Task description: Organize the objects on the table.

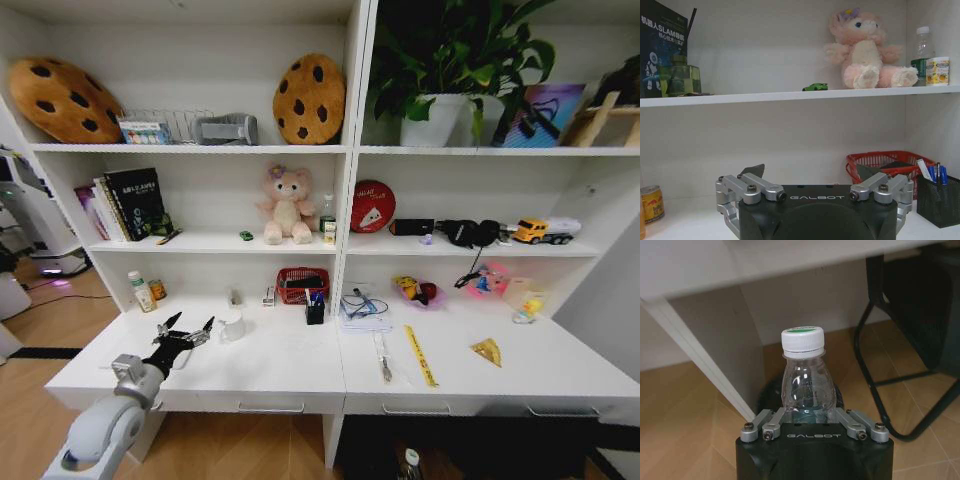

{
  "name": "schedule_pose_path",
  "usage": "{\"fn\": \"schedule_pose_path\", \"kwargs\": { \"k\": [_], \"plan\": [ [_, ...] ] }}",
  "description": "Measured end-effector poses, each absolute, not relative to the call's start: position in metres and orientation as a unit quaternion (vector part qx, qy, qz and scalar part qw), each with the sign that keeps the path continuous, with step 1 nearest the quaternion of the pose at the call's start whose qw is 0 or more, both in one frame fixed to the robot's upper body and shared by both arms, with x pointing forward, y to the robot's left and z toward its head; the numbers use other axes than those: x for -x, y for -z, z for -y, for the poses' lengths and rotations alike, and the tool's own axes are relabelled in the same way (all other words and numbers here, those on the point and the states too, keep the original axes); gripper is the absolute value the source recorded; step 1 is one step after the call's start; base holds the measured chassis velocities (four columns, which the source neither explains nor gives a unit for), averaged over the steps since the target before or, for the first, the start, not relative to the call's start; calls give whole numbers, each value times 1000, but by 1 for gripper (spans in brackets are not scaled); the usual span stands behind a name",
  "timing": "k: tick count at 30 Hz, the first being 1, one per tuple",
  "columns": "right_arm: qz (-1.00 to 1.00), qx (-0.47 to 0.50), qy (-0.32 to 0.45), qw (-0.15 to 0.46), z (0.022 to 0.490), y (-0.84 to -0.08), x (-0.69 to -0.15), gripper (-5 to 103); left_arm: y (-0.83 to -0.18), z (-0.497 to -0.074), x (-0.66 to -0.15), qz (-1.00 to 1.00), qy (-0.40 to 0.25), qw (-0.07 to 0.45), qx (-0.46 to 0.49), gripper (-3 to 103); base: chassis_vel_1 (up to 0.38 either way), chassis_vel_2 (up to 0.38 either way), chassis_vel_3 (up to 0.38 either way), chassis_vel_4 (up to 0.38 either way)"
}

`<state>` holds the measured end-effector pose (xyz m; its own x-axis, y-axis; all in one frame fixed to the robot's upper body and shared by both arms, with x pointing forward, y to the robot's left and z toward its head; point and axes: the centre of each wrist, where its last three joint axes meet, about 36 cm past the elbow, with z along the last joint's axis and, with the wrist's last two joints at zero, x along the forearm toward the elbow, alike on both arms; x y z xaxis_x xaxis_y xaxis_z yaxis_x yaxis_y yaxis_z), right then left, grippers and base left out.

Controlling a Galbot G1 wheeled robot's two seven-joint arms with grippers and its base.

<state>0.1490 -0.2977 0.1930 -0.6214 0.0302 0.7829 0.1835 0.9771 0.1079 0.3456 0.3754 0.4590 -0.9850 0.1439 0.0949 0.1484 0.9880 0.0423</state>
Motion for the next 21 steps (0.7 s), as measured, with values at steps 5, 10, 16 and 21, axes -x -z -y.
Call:
{"fn": "schedule_pose_path", "kwargs": {
  "k": [5, 10, 16, 21],
  "plan": [
    [901, 59, 76, 423, 324, -124, -168, 25, -459, -375, -346, 996, 25, 46, 73, 100, 0, 0, 0, 0],
    [912, 36, 45, 406, 345, -75, -190, 25, -459, -375, -346, 996, 25, 46, 73, 100, 0, 0, 0, 0],
    [921, -19, 17, 389, 353, -68, -238, 25, -459, -375, -346, 996, 25, 46, 73, 100, 0, 0, 0, 0],
    [926, -36, -5, 375, 354, -73, -270, 25, -459, -375, -346, 996, 25, 46, 73, 100, 0, 0, 0, 0]
  ]
}}
